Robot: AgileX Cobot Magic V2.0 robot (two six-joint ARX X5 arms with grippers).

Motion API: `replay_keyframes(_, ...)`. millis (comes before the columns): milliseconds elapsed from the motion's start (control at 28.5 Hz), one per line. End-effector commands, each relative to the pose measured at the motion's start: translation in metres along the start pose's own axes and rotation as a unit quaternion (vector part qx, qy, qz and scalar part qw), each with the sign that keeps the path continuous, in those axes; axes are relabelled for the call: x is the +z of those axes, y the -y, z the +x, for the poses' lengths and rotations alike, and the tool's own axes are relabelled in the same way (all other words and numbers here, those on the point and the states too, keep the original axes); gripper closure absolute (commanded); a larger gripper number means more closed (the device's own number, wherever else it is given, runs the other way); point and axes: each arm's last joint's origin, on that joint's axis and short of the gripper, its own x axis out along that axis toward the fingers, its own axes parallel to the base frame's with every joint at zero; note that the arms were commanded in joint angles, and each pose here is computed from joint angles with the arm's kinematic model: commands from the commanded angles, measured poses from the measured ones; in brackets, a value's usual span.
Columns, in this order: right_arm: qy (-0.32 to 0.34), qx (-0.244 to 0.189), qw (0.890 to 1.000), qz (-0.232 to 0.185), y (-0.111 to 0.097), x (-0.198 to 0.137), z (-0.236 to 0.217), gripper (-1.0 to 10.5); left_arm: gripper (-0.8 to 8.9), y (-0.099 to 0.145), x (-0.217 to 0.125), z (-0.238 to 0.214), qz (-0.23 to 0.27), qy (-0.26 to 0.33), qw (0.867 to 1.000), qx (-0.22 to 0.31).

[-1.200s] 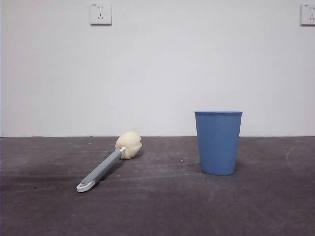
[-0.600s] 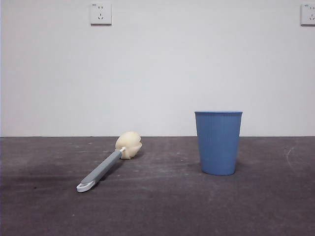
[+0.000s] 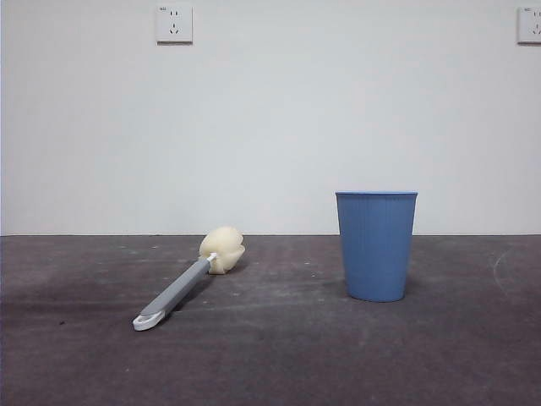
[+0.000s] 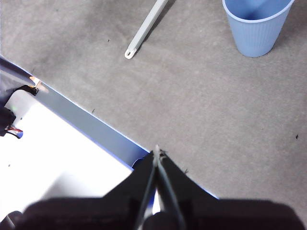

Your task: Pick up the cup brush,pick up the cup,insert the brush into the cup,clean the cup,put the cup brush back,put the cup back to the fixed position on the table

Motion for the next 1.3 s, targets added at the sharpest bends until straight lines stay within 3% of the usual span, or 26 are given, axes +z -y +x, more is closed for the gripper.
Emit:
replay_keyframes(35, 0.004, 0.000, 1.000, 0.001, 0.000, 0.000, 0.000, 9.5, 8.17, -0.012, -0.008, -0.002, 0.067, 0.099, 0.993, 0.015)
replay_keyframes(141, 0.004, 0.000, 1.000, 0.001, 0.000, 0.000, 0.000, 9.5, 8.17, -0.018, -0.038, -0.004, 0.073, 0.115, 0.989, 0.059)
replay_keyframes(316, 0.004, 0.000, 1.000, 0.001, 0.000, 0.000, 0.000, 9.5, 8.17, -0.022, -0.091, -0.005, 0.060, 0.074, 0.989, 0.111)
replay_keyframes(738, 0.004, 0.000, 1.000, 0.001, 0.000, 0.000, 0.000, 9.5, 8.17, -0.022, -0.185, -0.004, 0.004, 0.026, 0.988, 0.150)
replay_keyframes(878, 0.004, 0.000, 1.000, 0.001, 0.000, 0.000, 0.000, 9.5, 8.17, -0.021, -0.208, -0.002, -0.026, 0.015, 0.987, 0.160)
replay_keyframes(1054, 0.004, 0.000, 1.000, 0.001, 0.000, 0.000, 0.000, 9.5, 8.17, -0.020, -0.222, -0.004, -0.056, -0.043, 0.983, 0.168)
replay_keyframes(1300, 0.004, 0.000, 1.000, 0.001, 0.000, 0.000, 0.000, 9.5, 8.17, -0.020, -0.220, -0.003, -0.068, -0.033, 0.983, 0.167)
